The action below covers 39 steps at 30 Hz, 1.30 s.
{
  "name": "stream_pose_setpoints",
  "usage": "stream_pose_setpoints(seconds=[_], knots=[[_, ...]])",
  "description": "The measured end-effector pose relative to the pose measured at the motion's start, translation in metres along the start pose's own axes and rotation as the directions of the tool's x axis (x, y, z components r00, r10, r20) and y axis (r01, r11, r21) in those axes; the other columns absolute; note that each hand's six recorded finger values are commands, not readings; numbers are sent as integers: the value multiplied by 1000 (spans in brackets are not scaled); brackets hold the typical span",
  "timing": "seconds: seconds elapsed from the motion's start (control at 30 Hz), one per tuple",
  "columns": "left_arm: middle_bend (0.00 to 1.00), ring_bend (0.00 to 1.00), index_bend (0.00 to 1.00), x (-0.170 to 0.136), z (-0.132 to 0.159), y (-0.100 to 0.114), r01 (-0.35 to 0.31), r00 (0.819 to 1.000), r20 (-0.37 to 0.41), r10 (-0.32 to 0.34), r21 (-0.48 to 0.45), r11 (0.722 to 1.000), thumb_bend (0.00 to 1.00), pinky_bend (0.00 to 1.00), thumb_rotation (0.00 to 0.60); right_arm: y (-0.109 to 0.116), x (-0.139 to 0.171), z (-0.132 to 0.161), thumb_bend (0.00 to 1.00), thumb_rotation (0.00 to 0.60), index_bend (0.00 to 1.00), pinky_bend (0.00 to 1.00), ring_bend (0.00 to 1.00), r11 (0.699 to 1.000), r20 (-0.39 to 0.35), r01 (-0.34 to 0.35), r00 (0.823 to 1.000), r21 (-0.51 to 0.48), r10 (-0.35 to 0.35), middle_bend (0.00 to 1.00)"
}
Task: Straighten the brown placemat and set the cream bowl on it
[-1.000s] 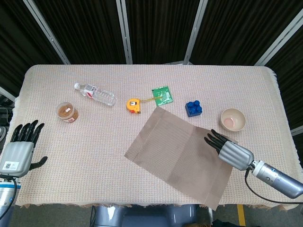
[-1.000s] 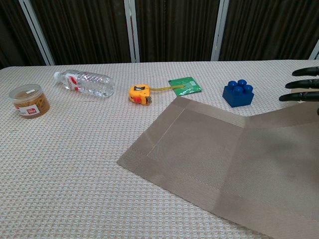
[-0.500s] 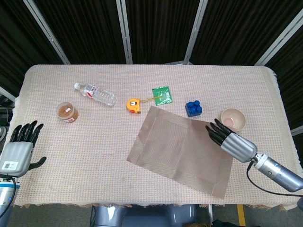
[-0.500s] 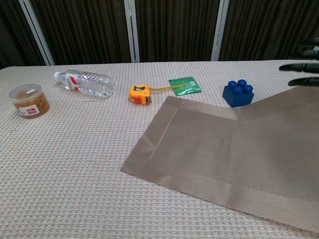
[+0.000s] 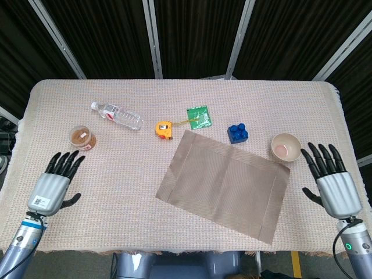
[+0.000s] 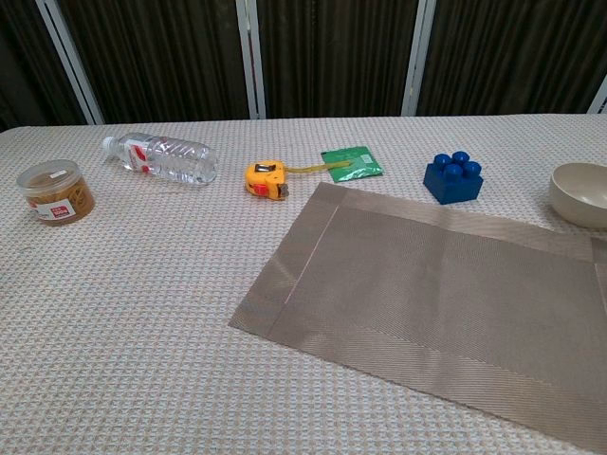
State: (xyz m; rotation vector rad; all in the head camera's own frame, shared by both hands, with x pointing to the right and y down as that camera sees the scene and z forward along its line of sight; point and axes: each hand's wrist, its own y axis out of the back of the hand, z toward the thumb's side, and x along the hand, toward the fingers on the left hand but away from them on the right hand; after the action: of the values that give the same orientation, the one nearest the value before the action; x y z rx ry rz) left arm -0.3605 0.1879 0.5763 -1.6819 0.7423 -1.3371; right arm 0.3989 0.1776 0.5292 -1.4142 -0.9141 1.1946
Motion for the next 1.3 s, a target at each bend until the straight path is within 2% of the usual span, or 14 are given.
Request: stream_pose_setpoints(seconds=[0.07, 0.17, 0.3, 0.5, 0.6, 0.7, 0.9, 1.1, 1.3], knots=[[0, 0, 15, 6, 11, -3, -5, 999, 54, 5, -6, 1000, 244, 0, 600, 2, 7, -4, 8, 600, 0, 0, 0, 998, 59, -8, 998, -69, 13, 0], [0, 0, 78, 20, 32, -10, -5, 987, 162, 7, -13, 1000, 243, 0, 600, 3, 15, -4, 7, 600, 0, 0, 0, 988, 111, -14, 993, -155, 32, 0], [0, 0, 211, 46, 70, -29, 11, 947, 320, -10, 0, 1000, 243, 0, 600, 3, 21, -4, 6, 600, 0, 0, 0, 988, 128, -26, 991, -153, 46, 0], [0, 0, 281, 78, 114, -56, 10, 894, 447, -35, 58, 998, 242, 0, 600, 3, 21, -8, 6, 600, 0, 0, 0, 989, 138, -39, 989, -139, 58, 0], [0, 0, 292, 90, 133, -71, 26, 874, 482, -62, 80, 996, 242, 0, 600, 1, 20, -11, 6, 600, 0, 0, 0, 989, 146, -47, 987, -143, 68, 0], [0, 0, 301, 100, 145, -83, 42, 864, 496, -81, 89, 995, 242, 0, 600, 1, 18, -14, 7, 600, 0, 0, 0, 988, 152, -47, 986, -149, 70, 0], [0, 0, 303, 110, 153, -102, 74, 859, 498, -116, 104, 992, 243, 0, 600, 1, 16, -16, 6, 600, 0, 0, 0, 988, 154, -44, 986, -150, 68, 0], [0, 0, 305, 108, 157, -117, 120, 851, 504, -148, 88, 989, 242, 0, 600, 1, 16, -17, 6, 600, 0, 0, 0, 988, 158, -43, 985, -150, 66, 0], [0, 0, 305, 109, 157, -121, 124, 848, 507, -157, 99, 987, 243, 0, 600, 2, 15, -18, 7, 600, 0, 0, 0, 988, 160, -35, 985, -153, 60, 0]])
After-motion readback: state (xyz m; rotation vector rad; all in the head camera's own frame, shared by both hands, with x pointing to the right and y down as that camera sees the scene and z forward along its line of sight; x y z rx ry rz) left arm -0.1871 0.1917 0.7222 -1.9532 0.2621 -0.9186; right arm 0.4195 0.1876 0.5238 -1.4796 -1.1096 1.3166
